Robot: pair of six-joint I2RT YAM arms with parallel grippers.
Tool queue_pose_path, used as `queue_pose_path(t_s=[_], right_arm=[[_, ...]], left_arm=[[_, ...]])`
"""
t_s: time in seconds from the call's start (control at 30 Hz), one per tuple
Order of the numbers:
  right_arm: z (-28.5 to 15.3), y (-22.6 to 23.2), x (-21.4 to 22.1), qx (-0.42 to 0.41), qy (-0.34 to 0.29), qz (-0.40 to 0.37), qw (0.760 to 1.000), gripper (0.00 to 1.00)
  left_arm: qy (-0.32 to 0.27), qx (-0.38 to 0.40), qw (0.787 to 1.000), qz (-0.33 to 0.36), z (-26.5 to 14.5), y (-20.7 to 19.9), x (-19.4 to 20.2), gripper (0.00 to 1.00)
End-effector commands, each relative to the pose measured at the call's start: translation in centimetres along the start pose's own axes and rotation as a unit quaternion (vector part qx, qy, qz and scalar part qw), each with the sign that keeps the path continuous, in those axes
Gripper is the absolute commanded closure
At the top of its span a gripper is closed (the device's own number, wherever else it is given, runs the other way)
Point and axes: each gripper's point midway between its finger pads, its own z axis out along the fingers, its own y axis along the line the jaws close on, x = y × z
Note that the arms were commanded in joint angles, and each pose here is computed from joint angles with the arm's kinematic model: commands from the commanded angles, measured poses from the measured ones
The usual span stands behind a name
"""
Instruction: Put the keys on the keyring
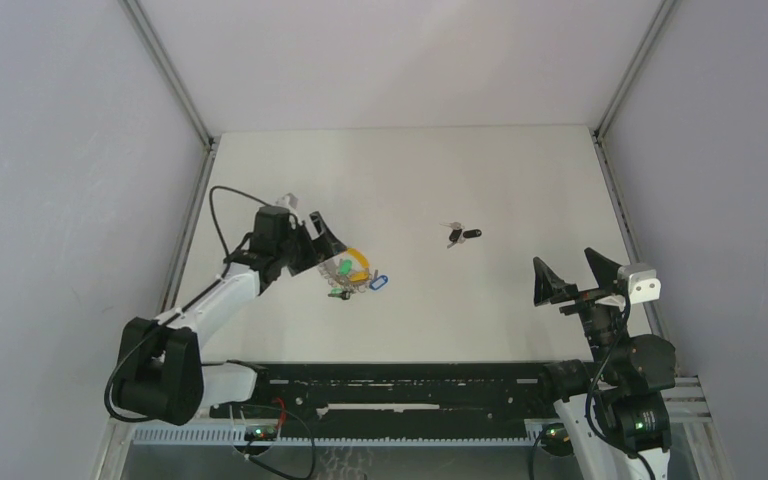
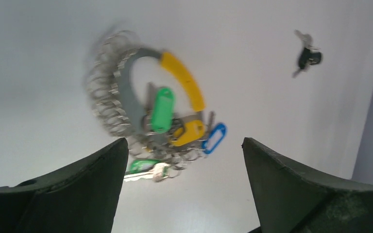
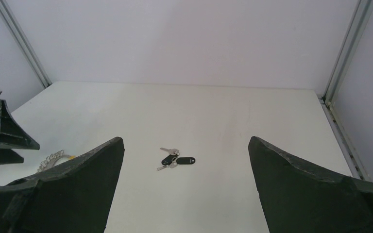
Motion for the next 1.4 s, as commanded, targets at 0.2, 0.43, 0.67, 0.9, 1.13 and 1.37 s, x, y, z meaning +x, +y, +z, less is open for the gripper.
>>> queue_pose_path(t_s=[0.2,0.43,0.67,0.9,1.13,1.37], right_arm=[[-0.2,0.4,-0.8,-0.012,-0.02,0.0,1.0,0.0],[0.2,0.3,-0.4,-0.009,-0.009,-0.001,1.0,0.0],[0.5,0.3,0.0,-0.009,0.003,-0.002,1.0,0.0],[1.1,2.1,0.4,-0.058,0.028,0.007,0.998,0.0],[2.8,6.4,2.5,-0.17,0.117,0.067,0.976,0.0],[4.5,11.8,7.7,-0.29,0.242,0.113,0.919,0.0]], left_arm=[[-0.025,-0.044,0.998,-0.043,0.0,6.4,0.7,0.11],[-0.011,-0.057,0.997,-0.052,2.3,7.5,0.9,0.21],[0.02,-0.059,0.996,-0.059,4.6,8.2,1.7,0.38],[0.054,-0.055,0.996,-0.039,5.7,7.8,4.0,0.57],[0.079,-0.047,0.995,0.027,6.0,6.1,5.4,0.63],[0.098,-0.02,0.989,0.109,6.4,3.1,6.8,0.64]])
